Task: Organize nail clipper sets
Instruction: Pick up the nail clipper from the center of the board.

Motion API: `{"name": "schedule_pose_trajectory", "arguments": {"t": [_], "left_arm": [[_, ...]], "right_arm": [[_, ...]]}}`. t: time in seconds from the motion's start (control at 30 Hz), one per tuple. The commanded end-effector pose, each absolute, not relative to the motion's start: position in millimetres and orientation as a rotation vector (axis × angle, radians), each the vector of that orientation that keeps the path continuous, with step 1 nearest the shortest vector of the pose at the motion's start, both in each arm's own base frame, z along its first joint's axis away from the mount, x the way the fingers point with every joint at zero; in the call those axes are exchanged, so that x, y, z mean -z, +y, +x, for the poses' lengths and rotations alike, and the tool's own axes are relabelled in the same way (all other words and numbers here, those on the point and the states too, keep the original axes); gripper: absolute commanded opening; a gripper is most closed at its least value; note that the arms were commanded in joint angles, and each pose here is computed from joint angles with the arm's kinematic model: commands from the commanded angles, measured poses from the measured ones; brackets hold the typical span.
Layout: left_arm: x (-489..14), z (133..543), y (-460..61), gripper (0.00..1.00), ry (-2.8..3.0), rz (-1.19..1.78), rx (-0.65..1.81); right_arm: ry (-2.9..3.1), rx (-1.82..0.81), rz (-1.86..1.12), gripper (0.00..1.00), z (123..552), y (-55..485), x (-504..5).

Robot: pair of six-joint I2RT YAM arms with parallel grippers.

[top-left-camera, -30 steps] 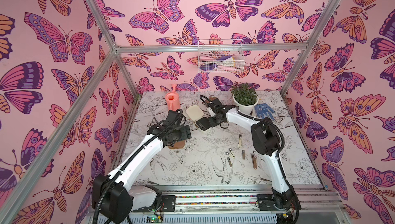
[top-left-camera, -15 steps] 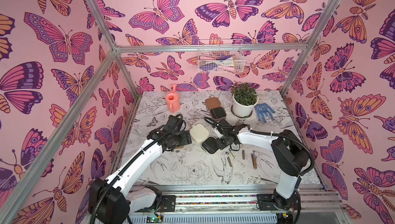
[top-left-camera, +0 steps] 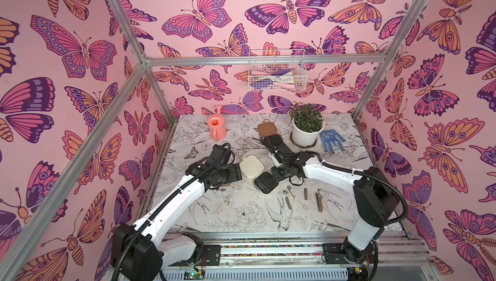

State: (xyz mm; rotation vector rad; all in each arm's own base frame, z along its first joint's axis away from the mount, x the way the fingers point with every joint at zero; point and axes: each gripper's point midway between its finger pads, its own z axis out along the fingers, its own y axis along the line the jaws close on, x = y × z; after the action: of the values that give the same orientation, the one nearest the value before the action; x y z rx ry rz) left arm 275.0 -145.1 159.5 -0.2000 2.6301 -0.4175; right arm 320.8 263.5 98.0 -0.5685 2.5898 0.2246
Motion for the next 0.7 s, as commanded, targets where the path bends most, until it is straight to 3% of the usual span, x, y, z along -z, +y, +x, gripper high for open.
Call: {"name": "schedule_pose_trajectory", "arguments": {"t": [0.0, 0.23, 0.43, 0.67], "left_arm": [[-158, 269, -147, 0.85, 2.639, -0.189, 0.435], [-159, 270, -151, 0.84, 2.608, -0.152, 0.464], [-165, 272, -151, 0.84, 2.569, -0.147, 0.479], [-159, 270, -153, 0.84, 2.589, -0.146, 0.483]], "right_arm": [[2.604, -0.199, -0.358, 0.39, 315, 224, -135], [2.671, -0.154, -0.035, 0.46, 300, 136, -119], [2.765, -0.136, 0.061, 0.53, 313, 136, -83], [2.864, -0.015, 0.144, 0.48, 332, 136, -34]]}}
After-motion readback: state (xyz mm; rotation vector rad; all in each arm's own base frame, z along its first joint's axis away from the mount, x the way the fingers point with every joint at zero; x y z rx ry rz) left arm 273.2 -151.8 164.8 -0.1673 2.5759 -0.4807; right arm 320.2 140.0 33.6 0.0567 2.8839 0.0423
